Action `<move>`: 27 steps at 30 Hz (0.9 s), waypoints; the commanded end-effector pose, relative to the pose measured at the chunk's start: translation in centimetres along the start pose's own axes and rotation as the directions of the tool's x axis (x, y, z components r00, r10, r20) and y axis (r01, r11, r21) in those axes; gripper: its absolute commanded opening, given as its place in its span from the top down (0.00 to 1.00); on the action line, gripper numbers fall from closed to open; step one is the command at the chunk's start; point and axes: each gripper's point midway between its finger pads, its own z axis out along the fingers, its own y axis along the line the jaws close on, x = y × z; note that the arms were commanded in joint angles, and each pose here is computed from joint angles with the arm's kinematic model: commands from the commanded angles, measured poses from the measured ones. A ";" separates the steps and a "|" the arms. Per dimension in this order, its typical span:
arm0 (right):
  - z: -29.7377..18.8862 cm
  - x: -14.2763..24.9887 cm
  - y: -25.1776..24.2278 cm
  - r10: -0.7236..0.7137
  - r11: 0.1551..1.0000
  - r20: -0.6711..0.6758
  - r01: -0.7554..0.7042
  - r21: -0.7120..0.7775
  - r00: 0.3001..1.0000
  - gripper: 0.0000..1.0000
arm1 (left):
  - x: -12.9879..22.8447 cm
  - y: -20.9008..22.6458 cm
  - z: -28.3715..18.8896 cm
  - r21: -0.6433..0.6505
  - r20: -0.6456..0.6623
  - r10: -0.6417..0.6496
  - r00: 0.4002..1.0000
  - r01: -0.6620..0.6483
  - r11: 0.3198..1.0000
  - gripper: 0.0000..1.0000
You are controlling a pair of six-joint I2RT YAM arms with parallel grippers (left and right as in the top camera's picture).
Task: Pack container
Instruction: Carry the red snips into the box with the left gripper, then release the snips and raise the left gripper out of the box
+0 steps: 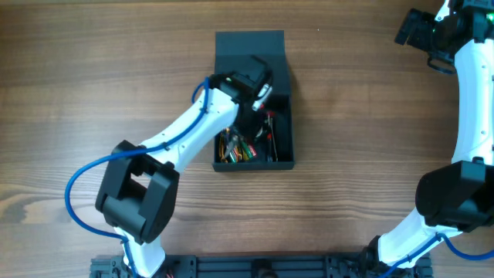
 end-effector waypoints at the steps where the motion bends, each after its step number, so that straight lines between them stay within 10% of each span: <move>1: -0.9 -0.7 0.4 -0.013 1.000 0.027 0.014 -0.012 1.000 0.00 | 0.3 1.6 1.2 -0.001 -0.027 -0.015 1.000 0.015 1.000 0.53; 7: -0.9 -0.7 0.4 -0.013 1.000 0.027 0.014 -0.012 1.000 0.00 | 0.5 0.2 1.6 0.052 -0.042 -0.003 0.999 0.005 0.999 0.44; 9: -0.9 -0.7 0.4 -0.014 1.000 0.027 0.014 -0.012 1.000 0.00 | 0.5 -0.1 1.6 0.056 -0.042 0.003 0.999 -0.001 0.998 0.24; 15: -0.9 -0.7 0.4 -0.013 1.000 0.027 0.014 -0.012 1.000 0.00 | -0.7 -1.0 0.1 0.106 -0.010 0.000 1.000 0.001 0.994 0.23; 23: -0.9 -0.7 0.4 -0.014 1.000 0.027 0.014 -0.012 1.000 0.00 | -10.4 -2.4 -17.6 0.152 0.451 -0.005 0.893 -0.071 0.986 0.14; 24: -0.9 -0.7 0.4 -0.014 1.000 0.027 0.014 -0.012 1.000 0.00 | -10.9 -2.0 -20.1 0.144 0.508 -0.008 0.861 -0.076 0.987 0.45; 27: -0.9 -1.5 0.5 -0.033 0.999 0.060 0.034 -0.014 0.998 0.00 | -10.6 0.3 -21.2 0.133 0.522 -0.044 0.852 -0.030 0.991 0.76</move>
